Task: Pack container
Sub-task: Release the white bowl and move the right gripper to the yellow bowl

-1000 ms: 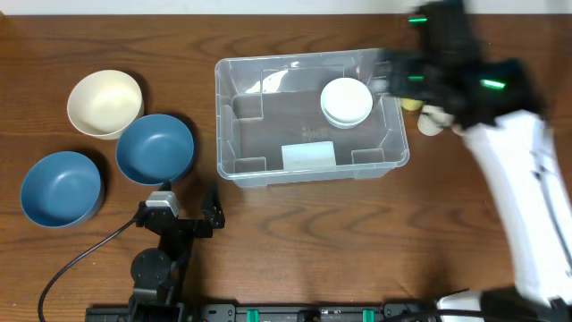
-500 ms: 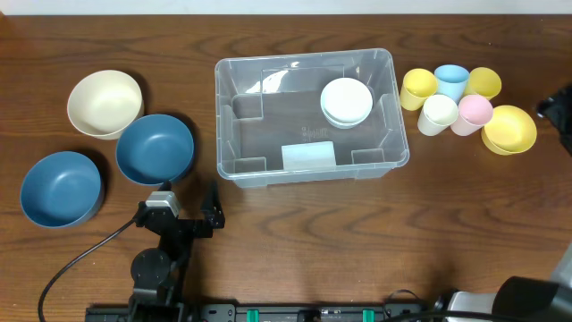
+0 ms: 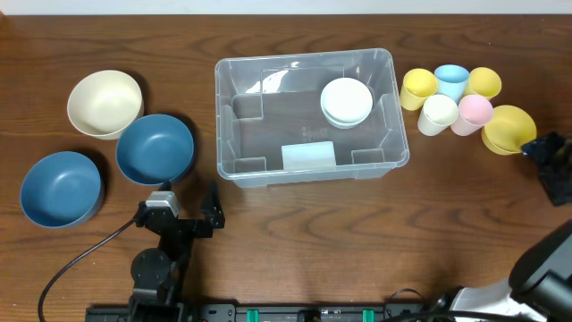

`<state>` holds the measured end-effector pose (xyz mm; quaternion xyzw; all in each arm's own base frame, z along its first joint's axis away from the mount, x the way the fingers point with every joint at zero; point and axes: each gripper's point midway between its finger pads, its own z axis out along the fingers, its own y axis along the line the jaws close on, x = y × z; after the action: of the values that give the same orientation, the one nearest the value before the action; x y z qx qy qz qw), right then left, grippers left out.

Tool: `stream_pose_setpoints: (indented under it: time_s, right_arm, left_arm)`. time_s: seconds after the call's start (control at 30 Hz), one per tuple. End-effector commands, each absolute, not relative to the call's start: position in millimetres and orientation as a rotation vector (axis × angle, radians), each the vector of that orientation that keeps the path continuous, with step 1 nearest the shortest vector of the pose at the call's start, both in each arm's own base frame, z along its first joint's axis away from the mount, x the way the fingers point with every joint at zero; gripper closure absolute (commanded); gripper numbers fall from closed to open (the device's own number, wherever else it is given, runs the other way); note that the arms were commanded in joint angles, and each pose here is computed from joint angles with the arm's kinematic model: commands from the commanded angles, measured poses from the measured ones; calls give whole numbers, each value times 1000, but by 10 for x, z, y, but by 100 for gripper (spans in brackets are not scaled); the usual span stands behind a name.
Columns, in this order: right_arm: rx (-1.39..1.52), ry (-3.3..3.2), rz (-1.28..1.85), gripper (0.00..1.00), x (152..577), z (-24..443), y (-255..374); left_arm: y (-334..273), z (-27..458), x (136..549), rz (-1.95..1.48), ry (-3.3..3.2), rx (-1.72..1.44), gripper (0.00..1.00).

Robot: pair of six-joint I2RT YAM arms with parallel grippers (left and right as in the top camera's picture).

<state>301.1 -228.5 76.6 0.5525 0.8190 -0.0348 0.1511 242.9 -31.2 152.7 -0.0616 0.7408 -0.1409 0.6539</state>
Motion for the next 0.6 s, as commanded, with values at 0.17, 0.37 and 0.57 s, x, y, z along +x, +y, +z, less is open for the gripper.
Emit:
stream_pose_setpoints:
  time_s: [0.17,0.37,0.57]
  right_arm:
    - [1402,2362,85,21,3387,680,-2248]
    - [1378,2322,43,30,3483,667,-2366]
    - [1386,2337,46,28,3539,468,-2392]
  left_arm:
    - [-291,1373,2423,-292,1726,-134,2]
    - [-291,1373,2423,-292,1726,-134,2]
    - [-291,1373,2423,-292,1726,-134,2]
